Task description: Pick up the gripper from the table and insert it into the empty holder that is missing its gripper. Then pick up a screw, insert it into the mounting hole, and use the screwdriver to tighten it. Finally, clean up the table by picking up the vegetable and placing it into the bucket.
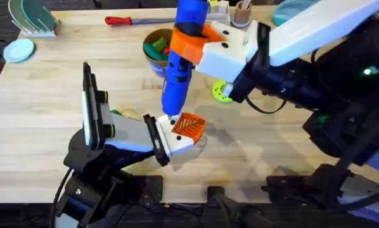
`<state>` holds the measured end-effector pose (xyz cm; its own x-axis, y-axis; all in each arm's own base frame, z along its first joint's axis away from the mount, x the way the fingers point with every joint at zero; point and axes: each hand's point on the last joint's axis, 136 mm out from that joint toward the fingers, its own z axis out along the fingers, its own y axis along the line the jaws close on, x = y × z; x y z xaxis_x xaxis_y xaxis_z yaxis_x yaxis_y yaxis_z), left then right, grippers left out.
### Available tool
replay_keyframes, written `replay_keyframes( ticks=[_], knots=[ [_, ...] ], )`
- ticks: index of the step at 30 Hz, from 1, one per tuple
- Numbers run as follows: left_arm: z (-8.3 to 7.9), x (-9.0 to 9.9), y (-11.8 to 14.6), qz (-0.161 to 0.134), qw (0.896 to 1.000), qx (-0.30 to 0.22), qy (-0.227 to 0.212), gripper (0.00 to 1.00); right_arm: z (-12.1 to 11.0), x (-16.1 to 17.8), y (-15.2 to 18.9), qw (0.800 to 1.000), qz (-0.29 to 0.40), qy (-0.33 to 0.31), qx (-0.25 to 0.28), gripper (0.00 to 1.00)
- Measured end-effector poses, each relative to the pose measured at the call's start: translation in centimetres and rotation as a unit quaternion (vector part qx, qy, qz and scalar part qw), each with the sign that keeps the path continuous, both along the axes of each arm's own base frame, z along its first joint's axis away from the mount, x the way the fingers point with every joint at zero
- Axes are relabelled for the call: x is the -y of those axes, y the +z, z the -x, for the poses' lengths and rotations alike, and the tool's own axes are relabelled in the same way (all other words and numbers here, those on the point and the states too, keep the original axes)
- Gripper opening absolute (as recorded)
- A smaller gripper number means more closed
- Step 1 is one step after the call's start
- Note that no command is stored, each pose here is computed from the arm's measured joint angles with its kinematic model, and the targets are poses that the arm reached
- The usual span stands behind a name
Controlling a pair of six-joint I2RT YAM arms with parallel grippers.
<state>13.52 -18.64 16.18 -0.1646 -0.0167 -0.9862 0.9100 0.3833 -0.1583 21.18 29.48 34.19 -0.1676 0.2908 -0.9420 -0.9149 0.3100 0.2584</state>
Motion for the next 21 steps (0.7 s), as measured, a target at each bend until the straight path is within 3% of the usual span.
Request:
replay_keyframes(
  ticks=[21],
  knots=[
    [0.0, 0.0, 0.0, 0.000, 1.000, 0.000, 0.000, 0.013, 1.9, -0.3, 1.1, 0.999, -0.008, 0.044, 0.031, 0.019]
  ],
)
